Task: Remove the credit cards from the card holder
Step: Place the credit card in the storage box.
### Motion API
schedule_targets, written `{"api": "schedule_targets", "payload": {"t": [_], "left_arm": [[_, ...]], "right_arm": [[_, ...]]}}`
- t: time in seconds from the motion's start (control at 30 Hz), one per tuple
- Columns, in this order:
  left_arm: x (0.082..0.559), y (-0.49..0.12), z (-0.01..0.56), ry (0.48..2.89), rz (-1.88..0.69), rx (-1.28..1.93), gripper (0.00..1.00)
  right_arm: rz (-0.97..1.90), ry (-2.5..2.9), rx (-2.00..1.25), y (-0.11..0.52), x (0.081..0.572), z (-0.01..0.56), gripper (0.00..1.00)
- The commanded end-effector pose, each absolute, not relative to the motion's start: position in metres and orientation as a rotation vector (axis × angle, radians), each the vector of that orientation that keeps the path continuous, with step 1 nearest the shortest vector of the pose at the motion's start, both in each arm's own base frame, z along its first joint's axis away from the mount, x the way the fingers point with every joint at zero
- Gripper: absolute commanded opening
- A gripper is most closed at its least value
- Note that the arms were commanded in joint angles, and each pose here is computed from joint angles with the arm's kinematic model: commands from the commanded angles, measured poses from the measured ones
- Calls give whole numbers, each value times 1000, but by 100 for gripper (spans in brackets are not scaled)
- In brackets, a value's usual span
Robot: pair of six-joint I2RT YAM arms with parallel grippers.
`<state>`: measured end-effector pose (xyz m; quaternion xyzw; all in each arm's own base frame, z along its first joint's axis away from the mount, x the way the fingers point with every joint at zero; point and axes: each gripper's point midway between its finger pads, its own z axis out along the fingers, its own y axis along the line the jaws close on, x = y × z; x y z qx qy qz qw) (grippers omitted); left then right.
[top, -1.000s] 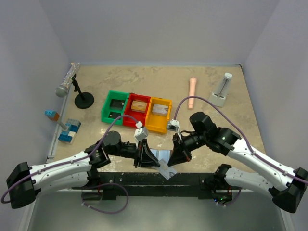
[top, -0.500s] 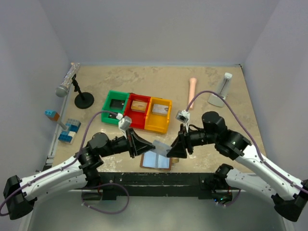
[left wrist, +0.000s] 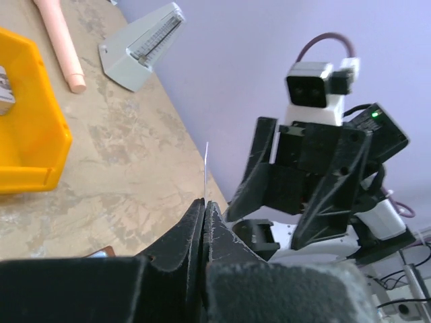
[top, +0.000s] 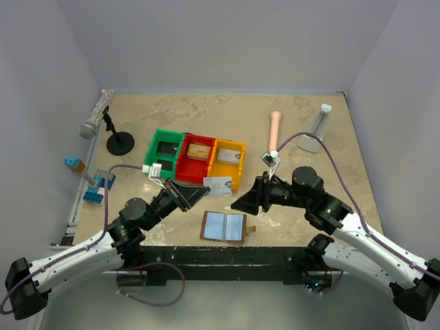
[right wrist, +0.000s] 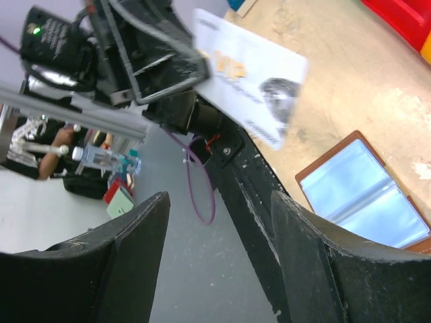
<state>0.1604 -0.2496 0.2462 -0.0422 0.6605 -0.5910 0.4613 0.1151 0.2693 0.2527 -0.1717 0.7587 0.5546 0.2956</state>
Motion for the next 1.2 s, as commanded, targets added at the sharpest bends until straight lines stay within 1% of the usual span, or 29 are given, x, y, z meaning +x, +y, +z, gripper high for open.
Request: {"api": "schedule_targets", "payload": {"t": [0.0,0.13,0.3,0.4,0.57,0.8,1.07,1.17], "left_arm": [[158,-246,278,1476,-1586,-167,0],[154,-244,278,1441,-1644,-191,0],[153,-245,279,1440,-1654,-187,0],[153,-246,280,1438,-1661,-185,0],[149,-250,284,1435,-1689,-163,0],[148,-251,282,1444,-1693,-158,0],[149,-252,279,1445,-1694,-162,0],[149,-251,280,1435,-1700,-168,0]], "right_arm": [[1528,1927,-315,278,133,265,66],[1538,1942,-265,283,141,263,66],[1568,1887,-235,284,144,273,61],[1576,1905,-260,289,144,275,55],[1593,1914,-235,293,148,270,48],[1629,1867,-245,297,149,281,41],[1639,1877,-245,299,149,279,20],[1645,1877,-245,298,148,278,19]]}}
